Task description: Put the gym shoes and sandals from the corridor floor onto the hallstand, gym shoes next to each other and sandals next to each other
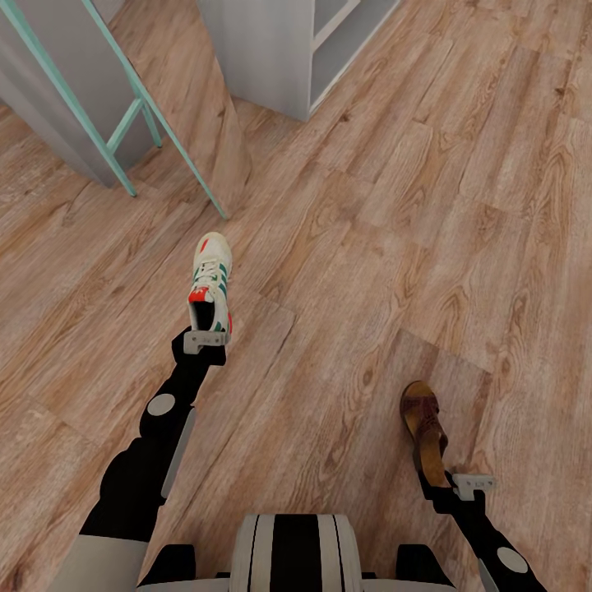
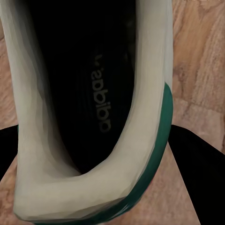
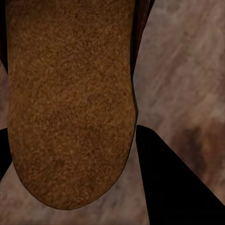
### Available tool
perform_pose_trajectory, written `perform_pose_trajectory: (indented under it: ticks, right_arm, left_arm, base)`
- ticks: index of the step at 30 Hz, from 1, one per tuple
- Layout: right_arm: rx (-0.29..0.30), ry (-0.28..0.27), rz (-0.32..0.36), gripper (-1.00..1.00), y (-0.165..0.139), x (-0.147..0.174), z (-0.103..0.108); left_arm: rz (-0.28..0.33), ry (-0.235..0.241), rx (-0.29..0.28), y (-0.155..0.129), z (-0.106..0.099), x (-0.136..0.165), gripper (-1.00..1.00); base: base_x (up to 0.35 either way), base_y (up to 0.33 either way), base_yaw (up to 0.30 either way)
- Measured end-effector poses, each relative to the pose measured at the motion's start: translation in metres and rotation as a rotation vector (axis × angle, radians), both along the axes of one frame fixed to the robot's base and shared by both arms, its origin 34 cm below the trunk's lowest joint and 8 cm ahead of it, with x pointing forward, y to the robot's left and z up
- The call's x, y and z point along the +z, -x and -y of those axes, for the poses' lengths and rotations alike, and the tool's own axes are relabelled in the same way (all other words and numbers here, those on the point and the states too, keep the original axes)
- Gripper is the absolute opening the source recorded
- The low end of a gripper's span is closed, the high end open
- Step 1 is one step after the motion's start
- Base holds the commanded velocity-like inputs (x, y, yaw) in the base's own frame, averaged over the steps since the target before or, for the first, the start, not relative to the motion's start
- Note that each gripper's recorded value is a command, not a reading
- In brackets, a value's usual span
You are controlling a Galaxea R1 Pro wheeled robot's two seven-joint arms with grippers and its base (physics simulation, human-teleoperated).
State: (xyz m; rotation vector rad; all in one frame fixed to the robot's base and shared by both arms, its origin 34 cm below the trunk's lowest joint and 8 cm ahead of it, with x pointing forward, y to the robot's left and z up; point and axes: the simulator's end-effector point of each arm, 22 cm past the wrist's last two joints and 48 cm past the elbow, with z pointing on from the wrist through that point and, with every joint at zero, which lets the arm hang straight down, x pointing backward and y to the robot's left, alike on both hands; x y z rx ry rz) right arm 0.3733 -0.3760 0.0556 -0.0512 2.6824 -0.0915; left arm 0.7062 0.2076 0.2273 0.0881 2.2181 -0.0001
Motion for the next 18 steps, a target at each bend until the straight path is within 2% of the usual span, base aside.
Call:
perform_pose_trajectory:
  ticks: [4, 12, 18]
  right_arm:
    - [0.0, 0.0, 0.0, -1.0, 0.0, 0.0, 0.0]
    - [0.003, -0.001, 0.033, -1.0, -0.015, 0.011, -0.001]
    - [0.009, -0.002, 0.08, -1.0, -0.029, 0.021, -0.002]
  left_arm:
    - [-0.001, 0.0, 0.001, 0.0, -0.001, 0.0, -1.0]
    - [0.031, -0.002, 0.002, -0.008, -0.002, 0.021, -1.0]
    - [0.054, -0.019, 0.011, -0.014, -0.012, 0.036, -1.0]
  base:
    - [0.0, 0.0, 0.0]
    - [0.0, 0.0, 0.0]
    - [0.0, 0.0, 0.0]
